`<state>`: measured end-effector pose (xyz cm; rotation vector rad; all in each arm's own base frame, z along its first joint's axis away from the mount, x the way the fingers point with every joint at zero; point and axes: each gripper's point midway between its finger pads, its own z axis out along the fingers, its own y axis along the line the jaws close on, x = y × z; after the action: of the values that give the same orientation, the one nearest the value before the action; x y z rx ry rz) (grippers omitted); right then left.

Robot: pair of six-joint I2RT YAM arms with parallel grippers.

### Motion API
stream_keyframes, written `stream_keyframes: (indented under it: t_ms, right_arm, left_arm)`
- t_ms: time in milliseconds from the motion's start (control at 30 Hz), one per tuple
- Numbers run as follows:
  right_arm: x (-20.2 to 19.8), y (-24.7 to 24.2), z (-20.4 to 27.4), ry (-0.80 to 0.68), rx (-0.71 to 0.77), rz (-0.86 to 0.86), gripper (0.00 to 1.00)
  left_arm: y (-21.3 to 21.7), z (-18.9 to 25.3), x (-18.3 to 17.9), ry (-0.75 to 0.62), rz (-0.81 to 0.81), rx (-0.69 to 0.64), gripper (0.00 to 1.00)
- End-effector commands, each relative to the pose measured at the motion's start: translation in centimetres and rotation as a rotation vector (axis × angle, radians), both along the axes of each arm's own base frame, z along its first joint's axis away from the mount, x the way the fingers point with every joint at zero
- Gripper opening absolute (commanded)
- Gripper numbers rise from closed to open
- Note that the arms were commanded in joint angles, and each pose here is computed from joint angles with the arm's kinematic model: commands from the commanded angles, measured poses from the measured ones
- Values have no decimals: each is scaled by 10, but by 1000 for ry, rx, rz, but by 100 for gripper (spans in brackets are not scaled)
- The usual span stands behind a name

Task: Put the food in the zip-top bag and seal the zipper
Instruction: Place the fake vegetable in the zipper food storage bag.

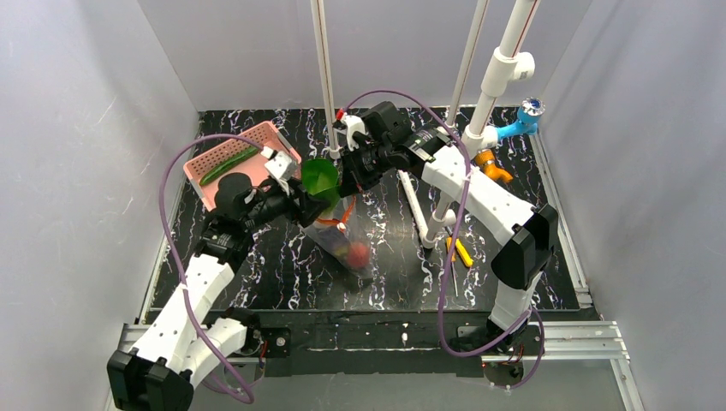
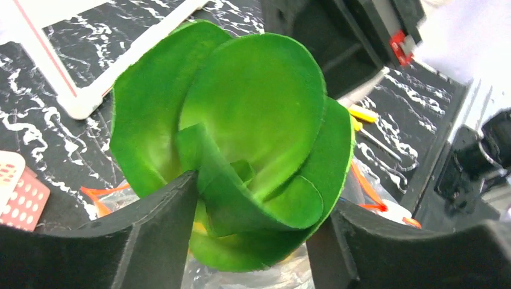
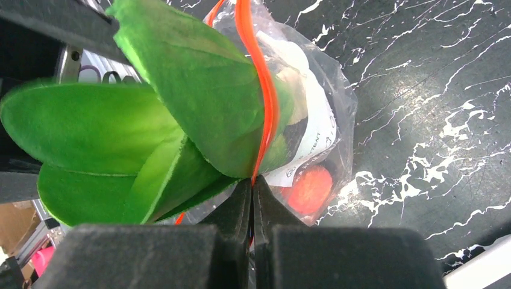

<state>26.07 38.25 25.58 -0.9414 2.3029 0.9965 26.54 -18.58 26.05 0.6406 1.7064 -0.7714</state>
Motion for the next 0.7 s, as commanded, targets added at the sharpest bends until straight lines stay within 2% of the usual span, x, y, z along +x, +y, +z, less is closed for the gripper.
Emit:
stream_keyframes:
  t_ms: [0,33,100,300,567,600,667]
  right_arm:
    - [4,-1,39,-58,103,-6,1]
    - [4,-1,42,-52,114,-8,1]
    - [2,1,49,-33,145,4,1]
    - [4,-10,56,-31,156,-35,1]
    - [3,-24,54,-47,145,-42,1]
    - [3,-25,53,-51,140,-39,1]
    - [2,-26,52,-59,143,-31,1]
  left_arm:
    - [-16,-26,-28,51,-178,10,43]
    - [-16,-37,-32,101,-186,34,31]
    - [-19,-54,-36,155,-214,87,21]
    - [-27,-88,-56,286,-262,175,14]
    - [-34,-109,-70,426,-312,226,15]
    - [-34,-107,-71,429,-312,229,18]
    - [-33,-95,-67,397,-287,221,33]
